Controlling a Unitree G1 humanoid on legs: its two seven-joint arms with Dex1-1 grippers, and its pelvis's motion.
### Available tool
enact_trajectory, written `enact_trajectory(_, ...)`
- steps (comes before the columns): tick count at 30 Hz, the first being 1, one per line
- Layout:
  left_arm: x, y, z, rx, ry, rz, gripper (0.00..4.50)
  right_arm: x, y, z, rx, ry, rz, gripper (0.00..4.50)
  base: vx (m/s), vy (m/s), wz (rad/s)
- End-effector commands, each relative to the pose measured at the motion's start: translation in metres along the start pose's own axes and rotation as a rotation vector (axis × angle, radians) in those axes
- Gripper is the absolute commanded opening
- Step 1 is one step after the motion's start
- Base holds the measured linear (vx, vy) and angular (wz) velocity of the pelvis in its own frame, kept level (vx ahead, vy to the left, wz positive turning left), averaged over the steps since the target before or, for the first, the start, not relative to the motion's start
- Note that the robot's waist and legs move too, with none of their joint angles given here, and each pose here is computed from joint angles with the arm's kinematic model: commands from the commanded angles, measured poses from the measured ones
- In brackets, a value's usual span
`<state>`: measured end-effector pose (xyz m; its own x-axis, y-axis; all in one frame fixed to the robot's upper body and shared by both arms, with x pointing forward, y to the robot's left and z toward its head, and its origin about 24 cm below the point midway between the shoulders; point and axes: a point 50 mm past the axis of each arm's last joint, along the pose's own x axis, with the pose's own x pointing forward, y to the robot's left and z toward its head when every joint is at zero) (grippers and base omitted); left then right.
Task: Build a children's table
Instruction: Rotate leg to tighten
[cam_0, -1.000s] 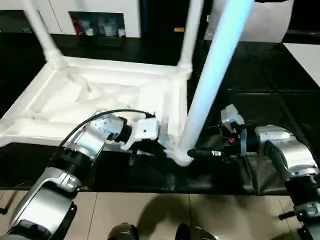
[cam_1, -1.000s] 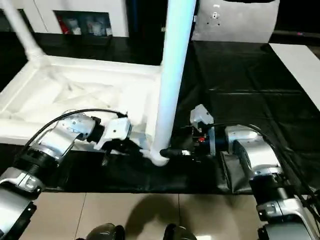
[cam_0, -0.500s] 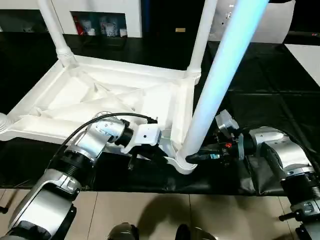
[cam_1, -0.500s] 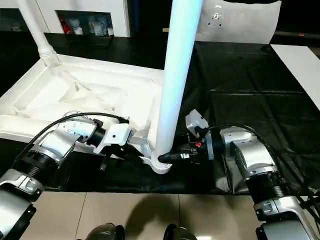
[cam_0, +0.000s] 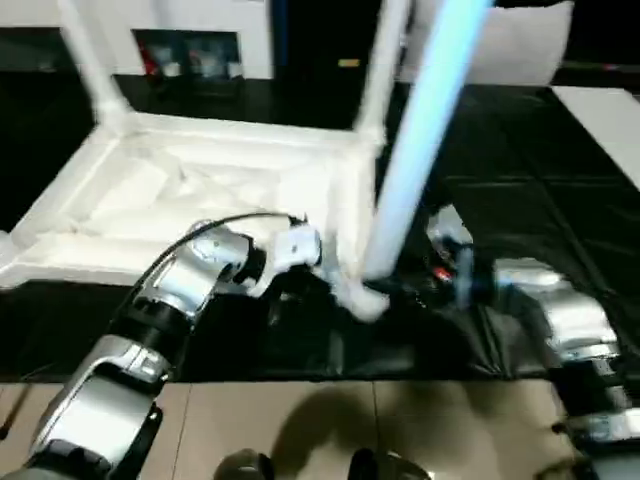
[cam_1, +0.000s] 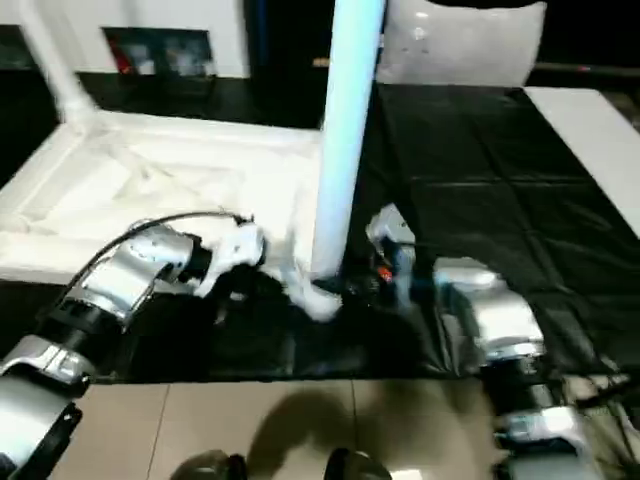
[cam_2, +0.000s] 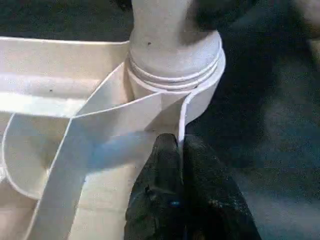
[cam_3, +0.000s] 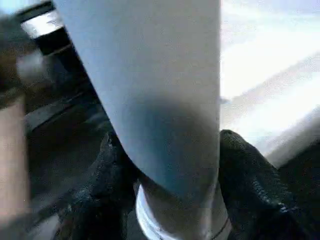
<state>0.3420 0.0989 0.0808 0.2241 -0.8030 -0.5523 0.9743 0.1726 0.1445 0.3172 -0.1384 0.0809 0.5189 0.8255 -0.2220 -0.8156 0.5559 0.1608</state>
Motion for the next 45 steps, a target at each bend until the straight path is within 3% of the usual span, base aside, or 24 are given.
enact_trajectory(1,0.023,-0.007,0.011,-0.050,-0.039,0.019,0.00,0.016,0.001,0.003,0.041,0.015,-0.090,2.06,0.000,0.000,0.00)
enact_trajectory(3,0.034,-0.003,0.018,-0.117,-0.041,0.111,0.00,0.027,-0.005,-0.001,0.079,0.034,-0.299,2.04,0.000,0.000,0.00)
enact_trajectory(8,0.042,0.007,0.030,-0.174,-0.053,0.252,0.00,0.042,-0.005,0.002,0.139,-0.019,-0.497,2.03,0.000,0.000,0.00)
enact_trajectory(10,0.044,0.008,0.035,-0.179,-0.064,0.276,0.00,0.046,-0.002,0.006,0.107,-0.048,-0.514,2.03,0.000,0.000,0.00)
enact_trajectory(12,0.044,0.008,0.036,-0.164,-0.075,0.280,0.00,0.046,-0.001,0.010,0.090,-0.083,-0.499,2.56,0.000,0.000,0.00)
enact_trajectory(16,0.041,0.006,0.034,-0.117,-0.079,0.258,0.00,0.041,-0.001,0.013,0.068,-0.106,-0.477,2.91,0.000,0.000,0.00)
enact_trajectory(25,0.022,0.001,0.010,0.003,-0.032,0.159,0.00,0.006,-0.007,0.004,-0.054,-0.095,-0.251,3.70,0.000,0.000,0.00)
enact_trajectory(32,0.004,-0.017,-0.007,0.142,-0.005,-0.099,0.00,-0.033,-0.012,-0.001,-0.221,0.046,-0.019,4.33,0.000,0.000,0.00)
enact_trajectory(38,-0.007,-0.024,-0.014,0.230,0.029,-0.236,0.00,-0.049,-0.006,0.000,-0.245,0.095,0.211,4.33,0.000,0.000,0.00)
enact_trajectory(45,-0.010,-0.029,-0.010,0.280,0.018,-0.324,0.00,-0.047,0.001,-0.001,-0.224,0.116,0.361,3.64,0.000,0.000,0.00)
